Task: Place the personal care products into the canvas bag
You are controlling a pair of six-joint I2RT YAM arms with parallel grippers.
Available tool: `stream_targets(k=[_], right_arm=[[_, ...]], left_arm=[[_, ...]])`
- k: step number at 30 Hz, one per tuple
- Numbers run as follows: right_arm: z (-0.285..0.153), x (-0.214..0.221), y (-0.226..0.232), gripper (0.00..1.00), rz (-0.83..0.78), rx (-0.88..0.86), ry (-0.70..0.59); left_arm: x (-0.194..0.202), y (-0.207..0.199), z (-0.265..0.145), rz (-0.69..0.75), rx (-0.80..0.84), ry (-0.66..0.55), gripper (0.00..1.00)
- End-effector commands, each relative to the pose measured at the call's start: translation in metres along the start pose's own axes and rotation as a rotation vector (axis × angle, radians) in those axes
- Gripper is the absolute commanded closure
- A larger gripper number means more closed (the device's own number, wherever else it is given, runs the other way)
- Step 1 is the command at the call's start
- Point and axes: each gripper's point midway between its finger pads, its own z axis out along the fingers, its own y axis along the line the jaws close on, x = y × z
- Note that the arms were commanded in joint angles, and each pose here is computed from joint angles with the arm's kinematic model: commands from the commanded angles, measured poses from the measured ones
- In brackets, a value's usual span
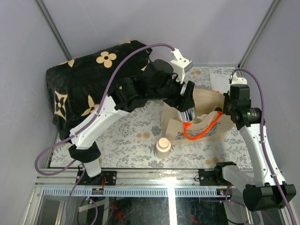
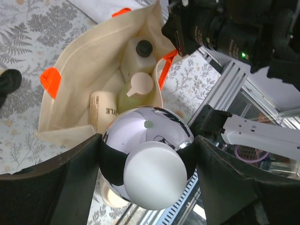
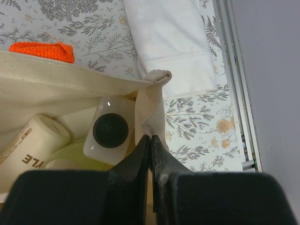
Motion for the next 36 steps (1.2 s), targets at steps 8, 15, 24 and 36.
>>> stream_targets(k=[8, 15, 24, 36], right_arm=[[-0.006, 0.024, -0.001, 0.95, -0.035, -0.013, 0.081], [-0.007, 0.027, -0.003, 0.95, -0.040, -0.003, 0.082], [-0.005, 0.026, -0.003, 0.94, -0.041, -0.002, 0.077], [-0.004, 0.030, -0.003, 0.94, -0.044, -0.004, 0.081]], left_arm=[[-0.059, 0.006, 0.054, 0.066, 0.051, -0.214, 1.00], [-0.038, 0.021, 0.088, 0.071, 0.021, -0.152, 1.00], [0.035, 0.062, 0.098, 0.067, -0.136, 0.013, 1.00], [0.067, 0.104, 0.102, 0.077, -0.351, 0.068, 1.00]])
